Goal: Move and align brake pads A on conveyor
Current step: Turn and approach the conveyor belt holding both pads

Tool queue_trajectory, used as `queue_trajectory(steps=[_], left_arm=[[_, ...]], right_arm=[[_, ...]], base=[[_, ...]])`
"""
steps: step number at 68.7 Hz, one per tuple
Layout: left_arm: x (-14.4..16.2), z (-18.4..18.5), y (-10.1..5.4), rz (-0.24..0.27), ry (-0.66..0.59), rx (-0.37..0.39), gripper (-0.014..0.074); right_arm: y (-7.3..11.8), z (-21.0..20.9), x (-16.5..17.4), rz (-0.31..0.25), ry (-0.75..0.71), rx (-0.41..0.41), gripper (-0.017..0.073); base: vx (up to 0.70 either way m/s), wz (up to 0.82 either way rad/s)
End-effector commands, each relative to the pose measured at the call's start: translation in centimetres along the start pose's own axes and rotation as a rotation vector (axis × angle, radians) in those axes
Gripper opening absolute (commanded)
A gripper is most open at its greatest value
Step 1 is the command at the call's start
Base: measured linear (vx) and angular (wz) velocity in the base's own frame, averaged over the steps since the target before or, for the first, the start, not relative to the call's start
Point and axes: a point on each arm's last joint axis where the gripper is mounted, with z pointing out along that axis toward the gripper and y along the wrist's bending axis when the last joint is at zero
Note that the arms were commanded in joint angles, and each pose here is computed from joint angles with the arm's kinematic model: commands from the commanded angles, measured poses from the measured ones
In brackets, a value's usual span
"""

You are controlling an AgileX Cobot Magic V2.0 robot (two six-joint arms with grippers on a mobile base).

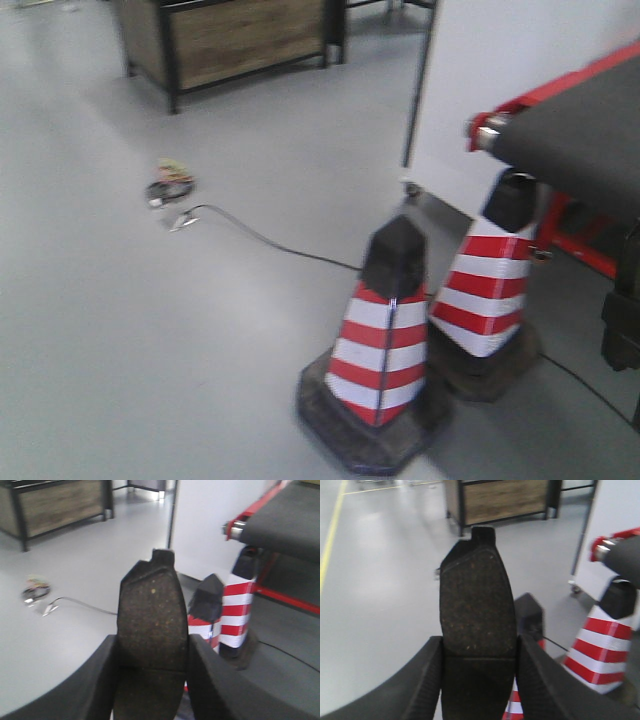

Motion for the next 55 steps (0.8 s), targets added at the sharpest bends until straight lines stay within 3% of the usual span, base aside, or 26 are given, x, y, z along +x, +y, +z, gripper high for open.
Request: queue_trajectory(steps=[1,55], left_arm=[[-1.56,-0.26,-0.31,0.012,-0.103,0.033,-0.0006],[-1.56,-0.26,-0.31,0.012,-0.103,0.033,-0.0006]], right_arm=[[0.25,-0.38,-1.80,-0.021,-0.120,-0.025,-0.0007],[0.25,-0.38,-1.80,-0.021,-0.120,-0.025,-0.0007]], base=[[0.28,-0.85],[0.20,-0.80]])
